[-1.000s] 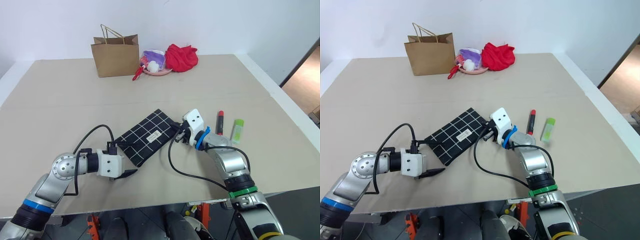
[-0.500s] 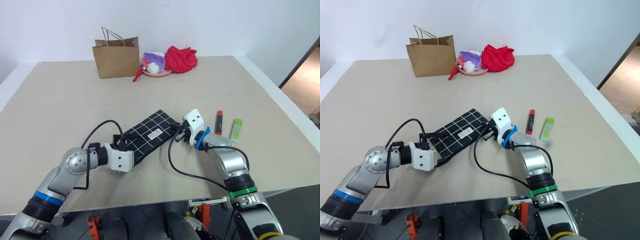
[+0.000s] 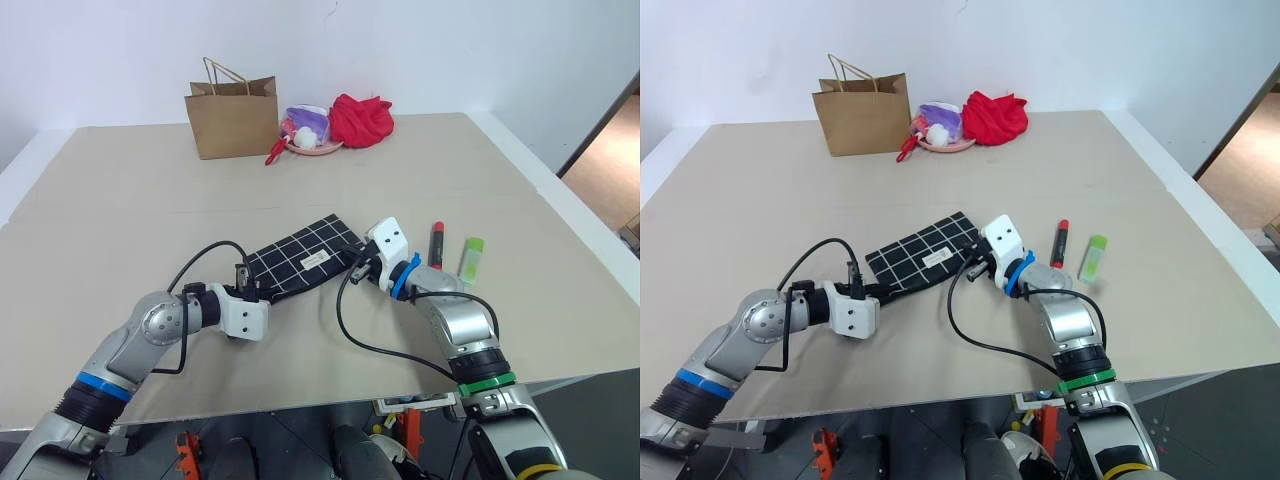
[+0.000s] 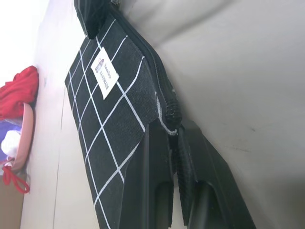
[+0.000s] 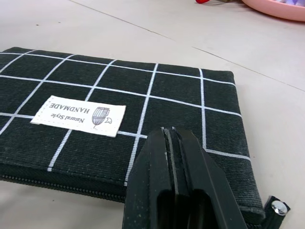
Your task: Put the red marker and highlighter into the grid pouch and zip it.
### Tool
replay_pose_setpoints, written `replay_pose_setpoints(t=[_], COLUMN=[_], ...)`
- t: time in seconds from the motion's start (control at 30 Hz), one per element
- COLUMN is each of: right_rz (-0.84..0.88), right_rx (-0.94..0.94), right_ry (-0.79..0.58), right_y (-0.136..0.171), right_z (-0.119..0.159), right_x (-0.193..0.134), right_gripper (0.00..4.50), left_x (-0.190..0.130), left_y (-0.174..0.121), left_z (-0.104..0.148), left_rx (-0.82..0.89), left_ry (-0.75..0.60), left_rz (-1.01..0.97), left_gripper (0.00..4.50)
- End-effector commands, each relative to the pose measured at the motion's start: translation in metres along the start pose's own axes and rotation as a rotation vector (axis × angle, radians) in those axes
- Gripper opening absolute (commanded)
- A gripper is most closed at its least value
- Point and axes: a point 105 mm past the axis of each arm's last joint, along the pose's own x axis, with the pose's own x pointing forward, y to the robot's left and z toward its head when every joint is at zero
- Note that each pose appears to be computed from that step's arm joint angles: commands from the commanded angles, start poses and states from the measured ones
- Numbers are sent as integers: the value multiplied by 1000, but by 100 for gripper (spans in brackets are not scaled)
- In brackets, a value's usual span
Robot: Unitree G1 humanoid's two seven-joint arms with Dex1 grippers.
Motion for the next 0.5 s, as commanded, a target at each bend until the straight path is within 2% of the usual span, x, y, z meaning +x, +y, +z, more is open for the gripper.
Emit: replay_pose_setpoints(t=[0.03, 0.23, 0.4, 0.5], right_rz=[-9, -9, -4, -9], right_rx=[-35, -77, -94, -102], right_ry=[-85, -179, -209, -149], right_y=[-4, -8, -14, -20], right_z=[26, 56, 73, 66], right_x=[-5, -16, -44, -64], right_gripper=[0, 0, 0, 0], left_x=[-12, -28, -43, -47], left_y=[16, 35, 37, 40], left_z=[-5, 10, 17, 17], left_rx=[-64, -337, -414, -436], left_ry=[-27, -223, -298, -303], left_rz=[58, 82, 7, -11], left_gripper=[3, 3, 3, 3])
